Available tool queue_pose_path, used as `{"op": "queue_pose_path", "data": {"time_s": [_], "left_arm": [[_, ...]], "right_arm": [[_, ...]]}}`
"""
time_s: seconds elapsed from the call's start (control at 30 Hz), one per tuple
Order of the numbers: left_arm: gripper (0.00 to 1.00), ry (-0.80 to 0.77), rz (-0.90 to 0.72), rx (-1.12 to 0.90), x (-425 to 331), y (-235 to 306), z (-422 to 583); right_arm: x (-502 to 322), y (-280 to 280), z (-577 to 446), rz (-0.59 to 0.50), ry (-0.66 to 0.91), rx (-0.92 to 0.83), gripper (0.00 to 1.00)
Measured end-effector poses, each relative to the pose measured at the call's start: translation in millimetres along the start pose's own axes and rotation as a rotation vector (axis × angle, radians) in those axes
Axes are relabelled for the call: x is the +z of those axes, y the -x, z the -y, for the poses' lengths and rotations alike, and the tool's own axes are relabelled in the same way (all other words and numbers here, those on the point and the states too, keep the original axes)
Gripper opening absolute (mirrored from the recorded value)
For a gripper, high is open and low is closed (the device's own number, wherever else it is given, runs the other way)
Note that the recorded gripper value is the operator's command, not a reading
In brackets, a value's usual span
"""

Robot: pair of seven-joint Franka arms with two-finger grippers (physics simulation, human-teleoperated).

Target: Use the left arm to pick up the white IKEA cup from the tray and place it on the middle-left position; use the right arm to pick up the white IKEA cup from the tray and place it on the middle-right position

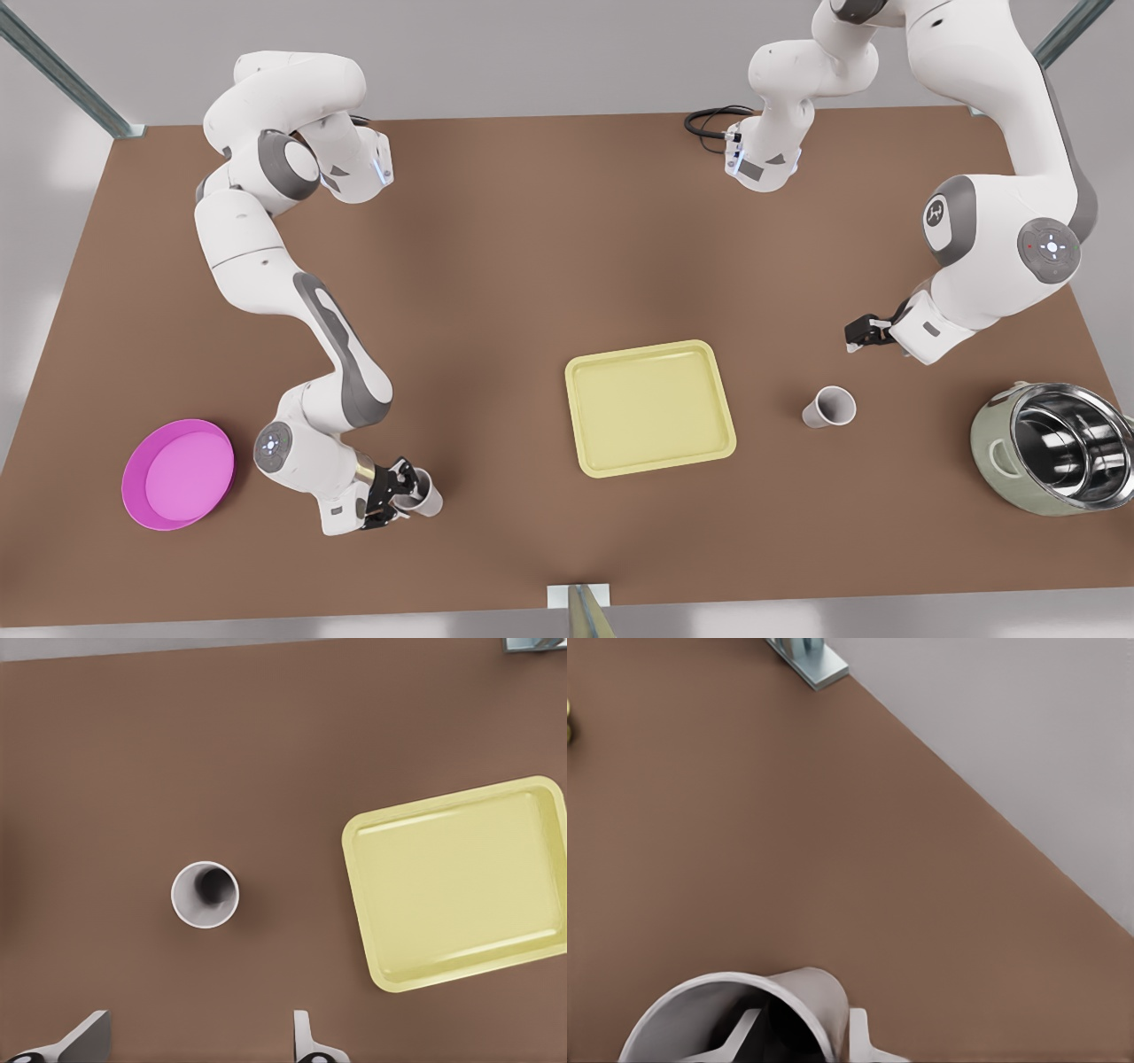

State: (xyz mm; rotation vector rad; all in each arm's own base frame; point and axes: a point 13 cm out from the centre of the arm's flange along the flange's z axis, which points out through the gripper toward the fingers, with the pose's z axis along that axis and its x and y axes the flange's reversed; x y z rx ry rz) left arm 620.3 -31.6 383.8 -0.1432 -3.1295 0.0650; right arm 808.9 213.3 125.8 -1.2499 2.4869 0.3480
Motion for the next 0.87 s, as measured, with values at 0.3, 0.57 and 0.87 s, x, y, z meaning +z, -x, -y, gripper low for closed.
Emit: {"op": "queue_pose_path", "data": {"time_s": [0.3, 0.57, 0.87], "left_arm": [[1.0, 0.0, 0.001, -0.006, -1, 0, 0], [1.0, -0.002, 0.037, -0.003, -29, 0, 6], [1.0, -0.007, 0.018, -0.008, -22, 5, 7]], "right_arm": [[-78, 38, -15, -0.014, -0.007, -0.018, 0.57], [-286, 13, -36, -0.217, -0.057, 0.112, 1.0], [-311, -65, -81, -0.529, 0.039, 0.356, 1.0]]}}
